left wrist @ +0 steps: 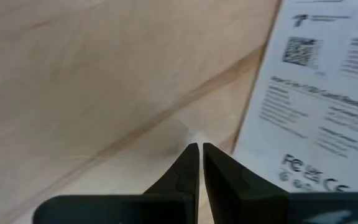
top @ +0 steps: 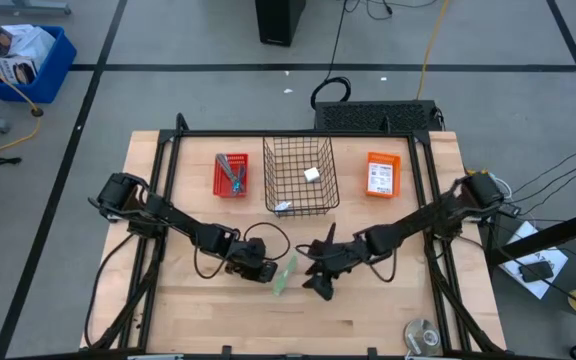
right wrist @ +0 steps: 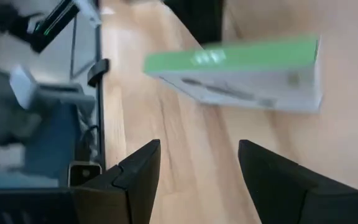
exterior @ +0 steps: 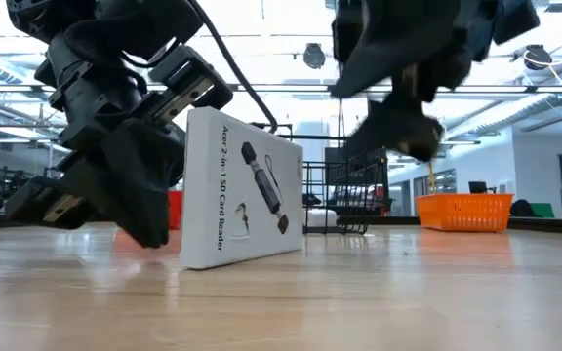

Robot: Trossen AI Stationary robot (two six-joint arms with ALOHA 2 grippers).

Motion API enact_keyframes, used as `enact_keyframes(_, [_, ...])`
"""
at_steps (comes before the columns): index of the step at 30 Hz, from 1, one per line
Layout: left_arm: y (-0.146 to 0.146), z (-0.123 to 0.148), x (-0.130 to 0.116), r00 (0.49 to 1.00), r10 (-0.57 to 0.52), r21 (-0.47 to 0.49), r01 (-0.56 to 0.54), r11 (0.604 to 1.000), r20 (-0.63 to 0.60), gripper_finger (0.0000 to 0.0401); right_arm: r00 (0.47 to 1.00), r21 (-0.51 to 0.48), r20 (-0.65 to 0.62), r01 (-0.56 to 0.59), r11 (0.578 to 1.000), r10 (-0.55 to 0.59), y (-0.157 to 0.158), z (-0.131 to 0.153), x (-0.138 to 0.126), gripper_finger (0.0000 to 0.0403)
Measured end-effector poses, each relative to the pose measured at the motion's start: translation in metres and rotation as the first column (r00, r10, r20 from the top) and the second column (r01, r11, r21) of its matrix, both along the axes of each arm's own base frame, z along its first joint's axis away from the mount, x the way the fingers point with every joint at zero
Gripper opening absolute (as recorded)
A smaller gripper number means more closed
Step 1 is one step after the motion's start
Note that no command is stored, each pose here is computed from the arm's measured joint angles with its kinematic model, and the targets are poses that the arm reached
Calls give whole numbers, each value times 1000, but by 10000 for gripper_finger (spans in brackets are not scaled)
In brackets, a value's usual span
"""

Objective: Pick and place items into bin
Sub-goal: Stack the white box on top of the white box

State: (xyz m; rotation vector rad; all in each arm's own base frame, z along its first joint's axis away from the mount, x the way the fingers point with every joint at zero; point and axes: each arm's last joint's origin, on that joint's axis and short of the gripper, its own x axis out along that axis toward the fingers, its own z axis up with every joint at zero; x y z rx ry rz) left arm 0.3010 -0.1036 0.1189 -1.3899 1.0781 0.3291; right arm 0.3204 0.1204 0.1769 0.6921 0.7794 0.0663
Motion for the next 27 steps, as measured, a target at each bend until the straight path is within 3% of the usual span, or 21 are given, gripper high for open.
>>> enact_keyframes(4, [0, -1, -1, 1000, -18, 10, 18, 1000, -2, 26, 982, -211, 99, -139, 968, 162, -12, 26, -9, 210])
enact_keyframes(7, [-1, -1, -2, 999, -33, 19, 33, 999, -2, 26, 944, -389, 138, -226, 893, 299, -17, 40, -16, 210])
enact_keyframes(11, [-3, -3, -6, 998, -40, 30, 41, 999, -45, 26, 898, -587, 188, -222, 779, 397, -23, 55, -18, 210])
enact_keyframes(16, [-8, 4, -13, 997, -39, 30, 41, 999, -68, 26, 900, -650, 134, -236, 722, 415, -43, 58, -12, 210])
enact_keyframes(21, [-4, 23, -28, 993, -3, 83, 13, 997, -118, 26, 868, -633, 132, -298, 715, 479, -57, 59, -8, 210])
enact_keyframes(24, [0, 42, -38, 995, 34, 134, -22, 991, -89, 26, 852, -645, 114, -328, 690, 512, -63, 58, -8, 210])
enact_keyframes(27, [6, 70, -47, 994, 106, 185, -107, 977, 18, 26, 828, -631, 111, -368, 683, 549, -66, 57, -9, 210])
